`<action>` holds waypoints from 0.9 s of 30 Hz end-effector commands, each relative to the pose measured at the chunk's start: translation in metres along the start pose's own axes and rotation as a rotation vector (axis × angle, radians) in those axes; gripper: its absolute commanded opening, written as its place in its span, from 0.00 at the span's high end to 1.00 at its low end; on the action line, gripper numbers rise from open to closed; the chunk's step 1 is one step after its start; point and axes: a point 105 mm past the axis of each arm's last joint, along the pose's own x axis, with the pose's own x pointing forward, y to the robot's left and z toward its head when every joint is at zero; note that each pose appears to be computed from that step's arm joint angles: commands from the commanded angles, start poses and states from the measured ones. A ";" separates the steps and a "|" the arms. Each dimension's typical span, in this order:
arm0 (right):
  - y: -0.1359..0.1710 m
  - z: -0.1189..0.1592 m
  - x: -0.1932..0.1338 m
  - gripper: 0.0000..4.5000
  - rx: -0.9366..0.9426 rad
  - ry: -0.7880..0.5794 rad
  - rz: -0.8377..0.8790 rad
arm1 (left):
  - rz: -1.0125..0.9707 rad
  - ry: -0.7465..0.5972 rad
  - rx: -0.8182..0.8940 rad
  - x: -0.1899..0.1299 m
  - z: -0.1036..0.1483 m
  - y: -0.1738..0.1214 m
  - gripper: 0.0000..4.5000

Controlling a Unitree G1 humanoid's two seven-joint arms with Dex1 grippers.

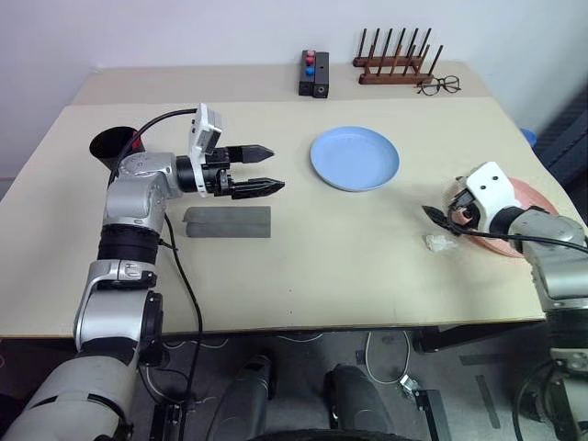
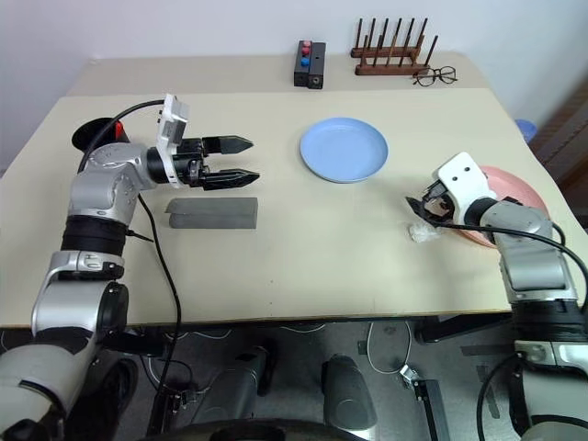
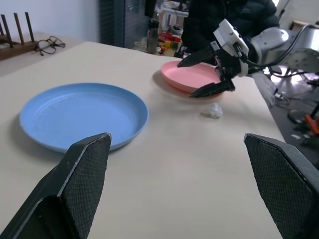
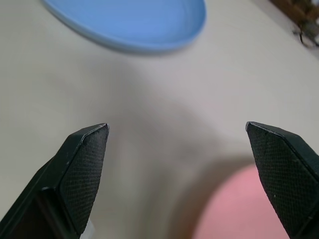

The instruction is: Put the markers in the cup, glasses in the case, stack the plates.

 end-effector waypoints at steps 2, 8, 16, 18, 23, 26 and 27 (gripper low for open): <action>-0.013 0.007 -0.014 0.00 0.014 -0.001 -0.019 | -0.001 -0.037 0.029 0.002 0.012 -0.003 0.02; -0.022 -0.018 -0.022 0.00 0.105 0.136 -0.033 | -0.015 -0.050 0.039 0.002 0.014 -0.008 0.02; -0.016 -0.048 -0.025 0.06 0.233 0.290 0.001 | -0.129 -0.014 0.000 0.001 0.011 -0.026 0.01; -0.015 -0.050 -0.024 0.19 0.234 0.298 0.005 | -0.110 -0.010 0.027 0.000 0.010 -0.023 0.00; -0.018 -0.044 -0.019 0.74 0.222 0.282 -0.003 | -0.085 -0.017 0.028 -0.003 0.010 -0.021 0.00; -0.022 -0.038 -0.015 0.99 0.202 0.259 -0.014 | -0.056 -0.023 0.030 -0.006 0.010 -0.018 0.00; -0.021 -0.026 -0.010 0.99 0.196 0.211 -0.001 | -0.032 -0.033 0.030 -0.008 0.011 -0.015 0.00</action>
